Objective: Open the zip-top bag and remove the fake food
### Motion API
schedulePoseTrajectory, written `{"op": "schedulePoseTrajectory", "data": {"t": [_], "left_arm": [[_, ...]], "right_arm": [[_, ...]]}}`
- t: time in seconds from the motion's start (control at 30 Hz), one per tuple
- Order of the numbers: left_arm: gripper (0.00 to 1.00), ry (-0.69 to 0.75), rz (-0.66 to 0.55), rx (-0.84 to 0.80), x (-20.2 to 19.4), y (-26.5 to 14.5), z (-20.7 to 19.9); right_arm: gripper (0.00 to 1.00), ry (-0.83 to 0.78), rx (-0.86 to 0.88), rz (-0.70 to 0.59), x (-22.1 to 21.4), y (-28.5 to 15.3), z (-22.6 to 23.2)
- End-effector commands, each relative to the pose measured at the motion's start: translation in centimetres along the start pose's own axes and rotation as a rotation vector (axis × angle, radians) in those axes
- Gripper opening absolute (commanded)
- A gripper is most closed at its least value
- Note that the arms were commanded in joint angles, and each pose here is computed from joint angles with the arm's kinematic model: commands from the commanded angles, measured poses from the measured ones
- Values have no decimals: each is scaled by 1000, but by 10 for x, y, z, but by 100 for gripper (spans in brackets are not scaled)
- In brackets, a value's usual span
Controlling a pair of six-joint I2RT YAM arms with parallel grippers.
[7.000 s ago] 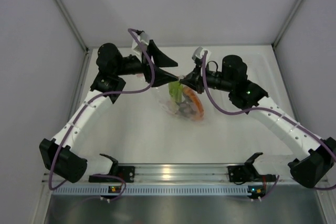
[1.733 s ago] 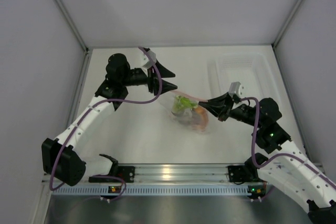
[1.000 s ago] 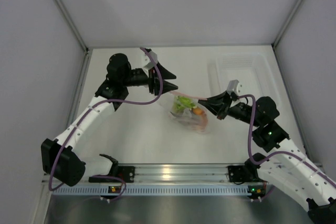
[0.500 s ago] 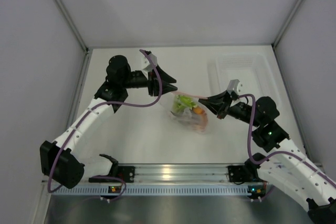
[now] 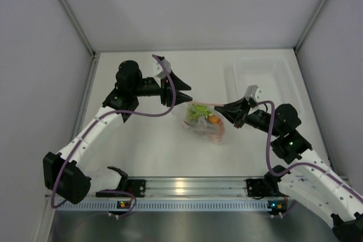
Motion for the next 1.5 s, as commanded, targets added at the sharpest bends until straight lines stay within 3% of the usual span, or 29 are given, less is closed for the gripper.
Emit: {"op": "schedulePoseTrajectory", "data": {"t": [0.0,0.2,0.57,1.03,1.47], "left_arm": [[52,62,-23,-14,13,-2,-7],[52,77,-30,-31,16,-3,-18],[47,48,14,64,4,0,2],[46,81,-26,160,26,-10,1],[46,57,-10,126,19,-5,3]], "right_arm": [[0,-56,-17,-61,19,3,-7],[0,-56,-31,-65,19,5,-10],[0,-66,9,-95,24,2,-2],[0,-63,12,-73,15,4,-3],[0,-63,16,-77,16,3,-2]]}}
Point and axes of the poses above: each gripper's point midway between its finger pads, its own y axis out along the fingers, its own z axis along the line the jaws close on, x = y × z, the point moved 2 cm from there along -y, back along the fingers, and after that the axes turned 2 degrees about -y, right-handed, at the moved point
